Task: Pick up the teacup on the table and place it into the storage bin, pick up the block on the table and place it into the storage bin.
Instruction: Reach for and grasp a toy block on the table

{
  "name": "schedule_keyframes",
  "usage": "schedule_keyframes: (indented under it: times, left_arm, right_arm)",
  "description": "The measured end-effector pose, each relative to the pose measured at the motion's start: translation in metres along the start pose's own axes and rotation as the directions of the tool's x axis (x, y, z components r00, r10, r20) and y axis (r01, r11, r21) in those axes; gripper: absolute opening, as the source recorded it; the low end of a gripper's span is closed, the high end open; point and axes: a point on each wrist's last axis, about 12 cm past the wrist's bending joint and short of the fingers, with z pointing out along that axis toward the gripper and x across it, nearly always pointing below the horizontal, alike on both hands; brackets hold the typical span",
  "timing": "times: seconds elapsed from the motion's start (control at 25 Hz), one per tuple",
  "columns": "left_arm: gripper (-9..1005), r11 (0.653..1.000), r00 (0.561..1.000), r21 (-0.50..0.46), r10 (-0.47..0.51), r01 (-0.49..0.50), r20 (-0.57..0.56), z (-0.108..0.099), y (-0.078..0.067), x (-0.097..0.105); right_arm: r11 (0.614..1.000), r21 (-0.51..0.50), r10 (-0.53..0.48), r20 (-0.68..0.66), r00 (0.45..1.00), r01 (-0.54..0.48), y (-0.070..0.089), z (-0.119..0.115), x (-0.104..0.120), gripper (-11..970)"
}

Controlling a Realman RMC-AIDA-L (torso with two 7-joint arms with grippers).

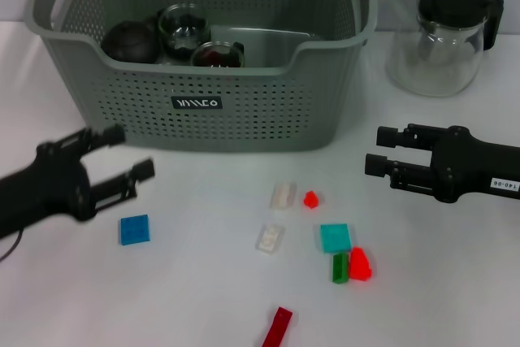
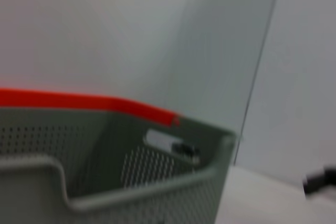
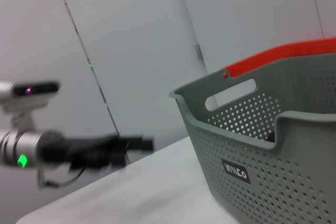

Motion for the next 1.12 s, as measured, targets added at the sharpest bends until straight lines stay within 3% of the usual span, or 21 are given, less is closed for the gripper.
schedule_keyframes:
  times: [0.12, 0.32, 0.68, 1.12]
  left_arm:
    - [748, 0.999, 0.998, -0.007, 0.050, -0.051, -0.044, -0.011, -0.009, 0.021]
    - [748, 0.995, 0.983, -0.037, 0.084, -0.091, -0.163, -0.008, -0.008, 0.047]
    - [749, 0.987, 0.961, -0.096, 0.098, -0.127, -0.258, 0.002, 0.002, 0.062]
    - [748, 0.988, 0.952, -0.126, 0.052, -0.094, -0.302, 0.007, 0.004, 0.071]
  right_arm:
    - [1.000, 0.001, 0.003, 0.000, 1.000, -0.003, 0.000, -0.001, 0.001, 637]
    - [1.000, 0.004, 0.010, 0.001, 1.000, -0.010, 0.001, -0.001, 0.003, 637]
    - [1.000, 0.006, 0.021, 0.000, 1.000, -0.021, 0.002, -0.003, 0.006, 637]
    - [1.000, 0.008, 0.024, 0.000, 1.000, -0.024, 0.002, -0.004, 0.007, 637]
